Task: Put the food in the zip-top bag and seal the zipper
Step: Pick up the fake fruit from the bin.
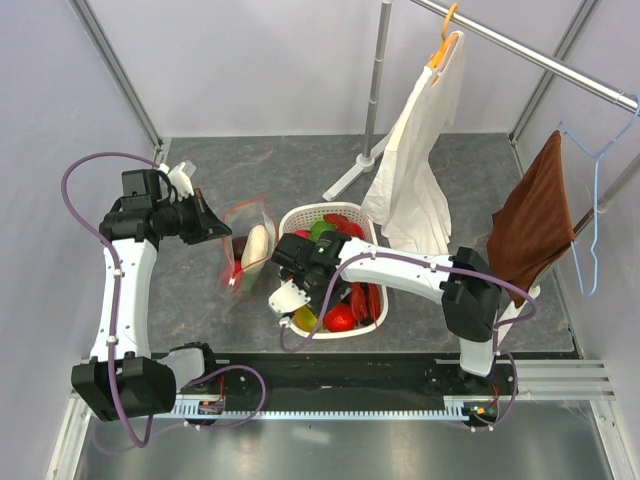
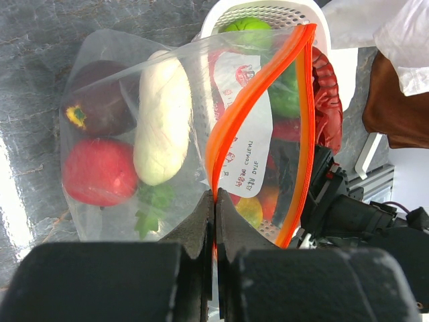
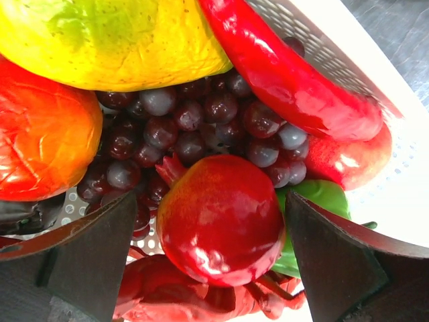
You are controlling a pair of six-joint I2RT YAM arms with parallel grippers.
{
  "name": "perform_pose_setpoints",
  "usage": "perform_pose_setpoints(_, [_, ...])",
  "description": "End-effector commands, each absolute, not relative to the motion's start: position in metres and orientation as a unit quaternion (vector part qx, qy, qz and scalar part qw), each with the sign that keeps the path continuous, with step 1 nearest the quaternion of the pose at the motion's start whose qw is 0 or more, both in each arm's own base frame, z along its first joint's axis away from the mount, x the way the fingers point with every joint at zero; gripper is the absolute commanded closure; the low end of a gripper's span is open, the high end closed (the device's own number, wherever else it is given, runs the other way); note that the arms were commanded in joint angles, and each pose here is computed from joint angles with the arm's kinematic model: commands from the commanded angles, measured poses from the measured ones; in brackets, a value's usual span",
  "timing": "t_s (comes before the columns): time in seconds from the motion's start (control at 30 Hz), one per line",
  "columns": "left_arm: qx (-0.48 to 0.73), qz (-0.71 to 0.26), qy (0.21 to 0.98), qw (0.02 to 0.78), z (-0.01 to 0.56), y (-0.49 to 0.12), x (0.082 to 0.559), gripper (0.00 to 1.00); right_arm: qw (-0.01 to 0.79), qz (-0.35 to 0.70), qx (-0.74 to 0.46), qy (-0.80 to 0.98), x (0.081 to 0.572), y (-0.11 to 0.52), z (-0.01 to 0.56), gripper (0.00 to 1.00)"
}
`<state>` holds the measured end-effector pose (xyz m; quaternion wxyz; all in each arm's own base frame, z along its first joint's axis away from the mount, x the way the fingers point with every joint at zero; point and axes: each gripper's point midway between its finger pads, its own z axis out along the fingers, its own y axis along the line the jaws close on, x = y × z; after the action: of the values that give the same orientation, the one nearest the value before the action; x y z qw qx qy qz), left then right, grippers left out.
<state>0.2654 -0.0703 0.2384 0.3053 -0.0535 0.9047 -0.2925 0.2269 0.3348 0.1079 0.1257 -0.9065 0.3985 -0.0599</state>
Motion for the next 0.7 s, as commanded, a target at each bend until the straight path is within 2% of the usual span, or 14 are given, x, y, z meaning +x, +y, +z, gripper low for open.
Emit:
perform_pose_setpoints(0.0, [-0.05, -0.308, 0.893, 0.326, 0.255, -0.074, 0.269, 0.98, 0.112, -0.092, -0.908, 0.394, 0.235, 0.33, 0.11, 0.03])
perform_pose_setpoints(0.1, [-0.049, -0.309, 0.892, 0.327, 0.256, -0.074, 0.269, 0.98, 0.109, -0.093, -0.908, 0.394, 0.235, 0.33, 0.107, 0.1])
perform_pose_setpoints(0.3, [-0.05, -0.309, 0.892, 0.325, 0.255, -0.074, 0.27, 0.98, 0.129, -0.075, -0.908, 0.391, 0.233, 0.342, 0.117, 0.29])
perform_pose_setpoints(0.33, [-0.049, -0.309, 0.892, 0.326, 0.256, -0.074, 0.27, 0.98, 0.133, -0.071, -0.908, 0.39, 0.231, 0.345, 0.119, 0.35])
perform_pose_setpoints(0.43, [-0.049, -0.309, 0.892, 0.326, 0.255, -0.074, 0.27, 0.98, 0.15, -0.051, -0.909, 0.385, 0.223, 0.354, 0.129, 0.42])
perform_pose_setpoints(0.67, [-0.049, -0.307, 0.893, 0.325, 0.254, -0.074, 0.27, 0.98, 0.193, 0.011, -0.894, 0.403, 0.203, 0.371, 0.16, 0.44])
